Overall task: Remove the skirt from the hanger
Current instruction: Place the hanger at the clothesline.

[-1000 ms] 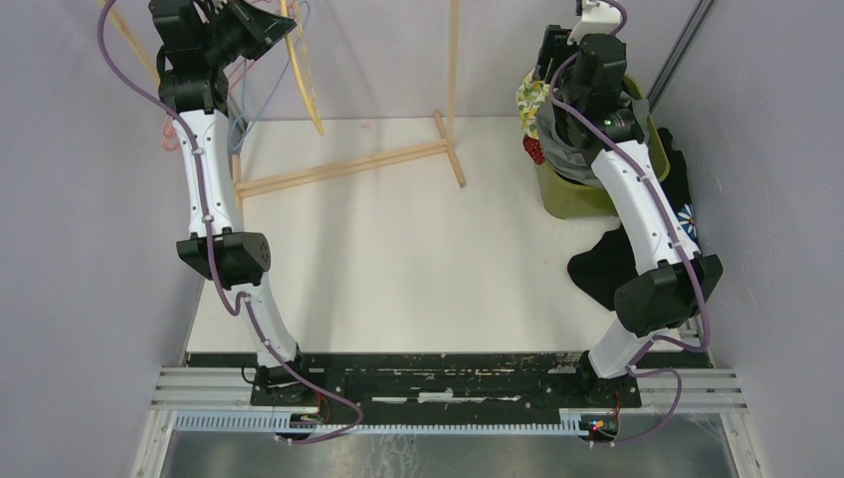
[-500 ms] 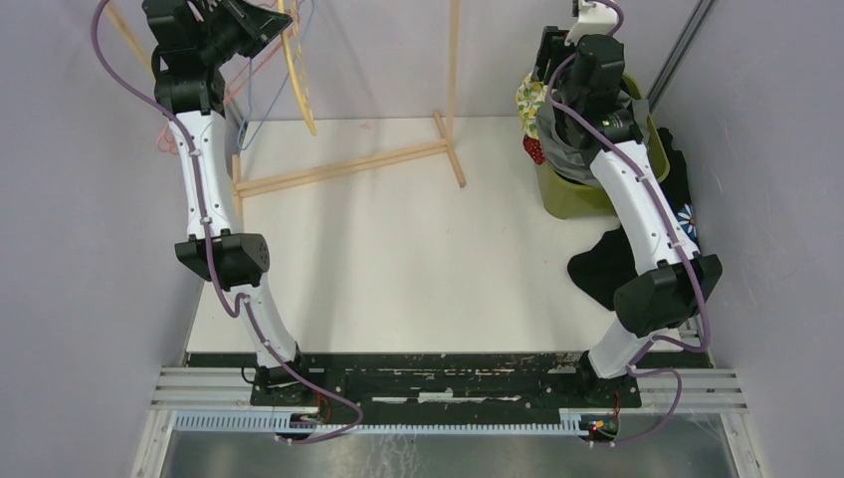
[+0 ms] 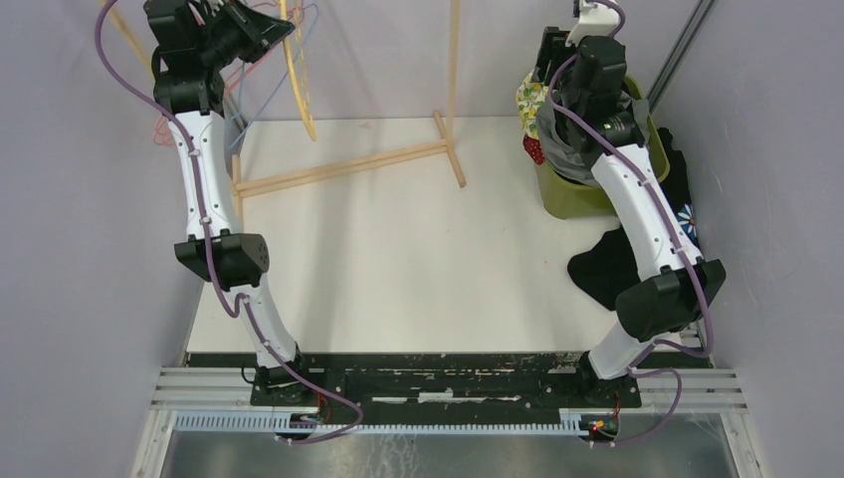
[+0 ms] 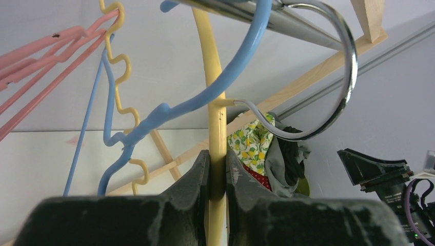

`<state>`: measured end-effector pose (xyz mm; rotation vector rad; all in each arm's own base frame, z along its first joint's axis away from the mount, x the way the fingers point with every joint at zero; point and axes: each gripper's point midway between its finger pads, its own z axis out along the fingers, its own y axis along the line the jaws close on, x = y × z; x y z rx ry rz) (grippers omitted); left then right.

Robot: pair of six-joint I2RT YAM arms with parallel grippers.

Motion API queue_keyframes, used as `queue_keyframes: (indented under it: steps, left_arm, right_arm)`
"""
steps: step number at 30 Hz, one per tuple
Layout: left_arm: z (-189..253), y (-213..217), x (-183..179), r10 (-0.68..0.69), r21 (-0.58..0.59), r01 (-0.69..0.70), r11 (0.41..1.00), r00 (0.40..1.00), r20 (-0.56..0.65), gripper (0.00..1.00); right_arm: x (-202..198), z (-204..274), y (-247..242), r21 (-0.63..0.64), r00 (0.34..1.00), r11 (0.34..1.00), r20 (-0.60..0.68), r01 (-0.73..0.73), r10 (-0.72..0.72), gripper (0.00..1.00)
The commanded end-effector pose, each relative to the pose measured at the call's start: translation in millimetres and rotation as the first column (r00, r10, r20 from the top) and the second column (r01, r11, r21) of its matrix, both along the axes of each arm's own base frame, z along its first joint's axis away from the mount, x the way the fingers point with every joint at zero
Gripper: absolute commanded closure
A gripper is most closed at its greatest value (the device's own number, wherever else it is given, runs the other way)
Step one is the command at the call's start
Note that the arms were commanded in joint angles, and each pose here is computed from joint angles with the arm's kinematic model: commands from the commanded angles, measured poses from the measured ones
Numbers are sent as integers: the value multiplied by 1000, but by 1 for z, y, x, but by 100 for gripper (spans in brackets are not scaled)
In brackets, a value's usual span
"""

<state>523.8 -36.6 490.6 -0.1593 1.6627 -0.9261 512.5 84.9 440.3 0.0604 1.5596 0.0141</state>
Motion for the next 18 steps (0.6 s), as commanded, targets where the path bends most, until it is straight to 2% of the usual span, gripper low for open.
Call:
queue_keyframes:
  steps: [1, 10, 18]
  left_arm:
    - [3, 11, -11, 77, 57, -77, 995, 997, -9, 97]
    - [-25, 55, 14, 317, 193, -307, 932, 948, -23, 97]
    - [-38, 51, 24, 337, 271, -323, 907, 942, -4, 97]
  right_arm:
    - [-19, 40, -6, 11, 994, 1000, 108, 14, -16, 32]
    - [-23, 43, -6, 6, 993, 1000, 115, 18, -19, 32]
    - [-23, 43, -5, -3, 994, 1000, 112, 18, -17, 32]
